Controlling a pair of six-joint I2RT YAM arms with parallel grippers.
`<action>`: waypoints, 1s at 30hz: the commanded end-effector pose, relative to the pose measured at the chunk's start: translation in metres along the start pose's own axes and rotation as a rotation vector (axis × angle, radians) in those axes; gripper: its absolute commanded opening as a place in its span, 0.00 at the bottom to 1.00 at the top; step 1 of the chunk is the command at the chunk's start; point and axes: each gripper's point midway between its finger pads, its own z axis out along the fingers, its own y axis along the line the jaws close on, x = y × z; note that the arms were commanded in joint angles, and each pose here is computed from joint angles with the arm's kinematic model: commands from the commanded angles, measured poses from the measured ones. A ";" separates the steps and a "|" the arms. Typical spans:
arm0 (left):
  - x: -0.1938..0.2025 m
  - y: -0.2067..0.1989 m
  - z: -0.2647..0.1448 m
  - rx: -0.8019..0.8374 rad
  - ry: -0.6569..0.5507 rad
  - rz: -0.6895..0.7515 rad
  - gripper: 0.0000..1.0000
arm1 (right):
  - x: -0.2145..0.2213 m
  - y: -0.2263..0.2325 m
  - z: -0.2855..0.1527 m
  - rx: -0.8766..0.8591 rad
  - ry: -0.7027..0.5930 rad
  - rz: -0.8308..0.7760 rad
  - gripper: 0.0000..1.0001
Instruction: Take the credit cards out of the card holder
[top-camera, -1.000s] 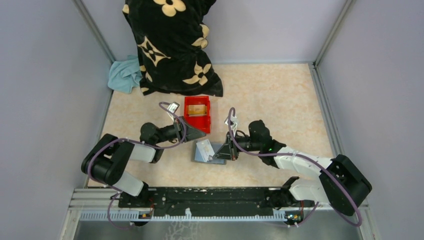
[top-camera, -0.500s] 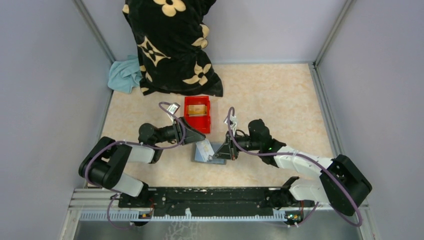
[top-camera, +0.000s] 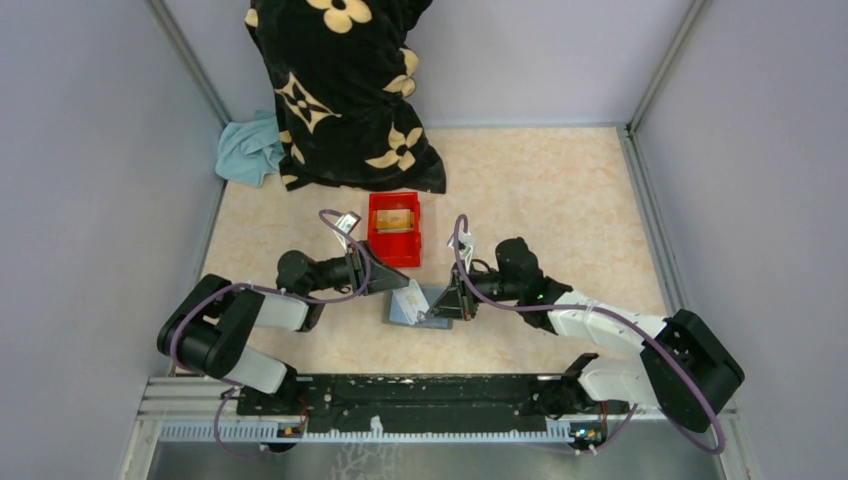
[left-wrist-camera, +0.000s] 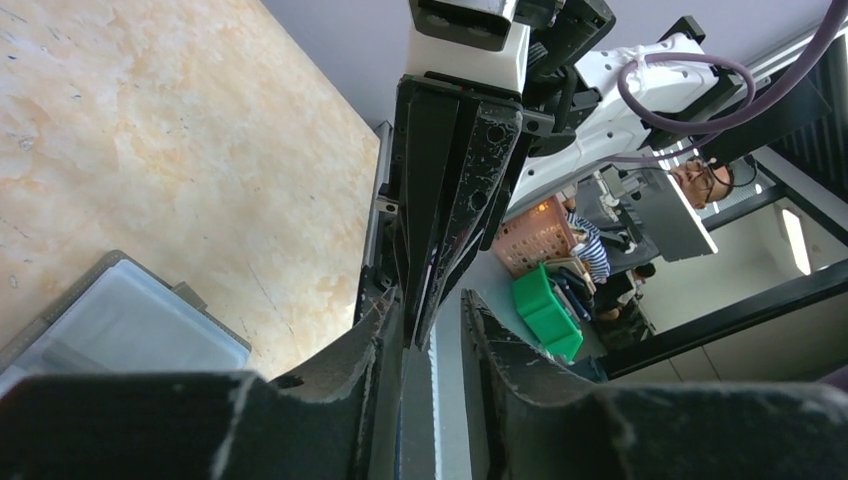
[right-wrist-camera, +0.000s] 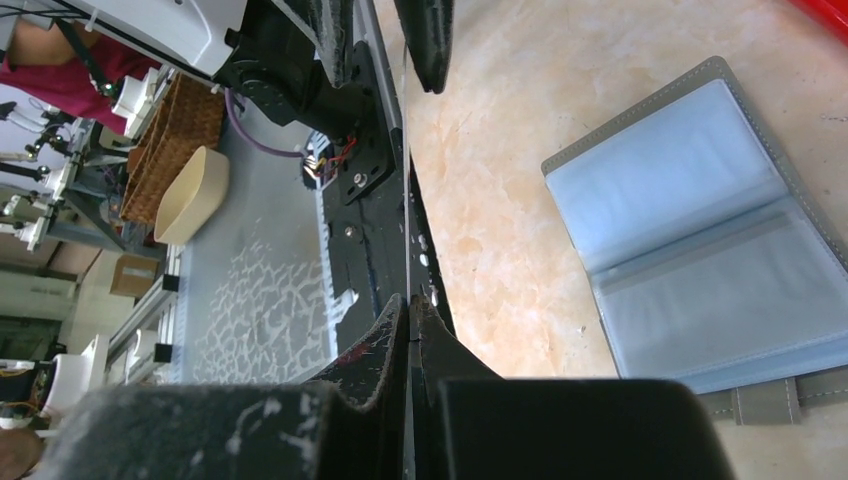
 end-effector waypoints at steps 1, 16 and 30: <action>-0.008 -0.034 -0.003 0.135 -0.031 0.251 0.36 | -0.034 0.021 -0.003 -0.055 -0.074 -0.104 0.00; -0.008 -0.032 -0.003 0.134 -0.030 0.260 0.36 | -0.032 0.015 -0.006 -0.028 -0.071 -0.099 0.00; -0.002 -0.029 -0.005 0.124 -0.024 0.253 0.33 | -0.041 0.015 -0.005 -0.038 -0.082 -0.102 0.00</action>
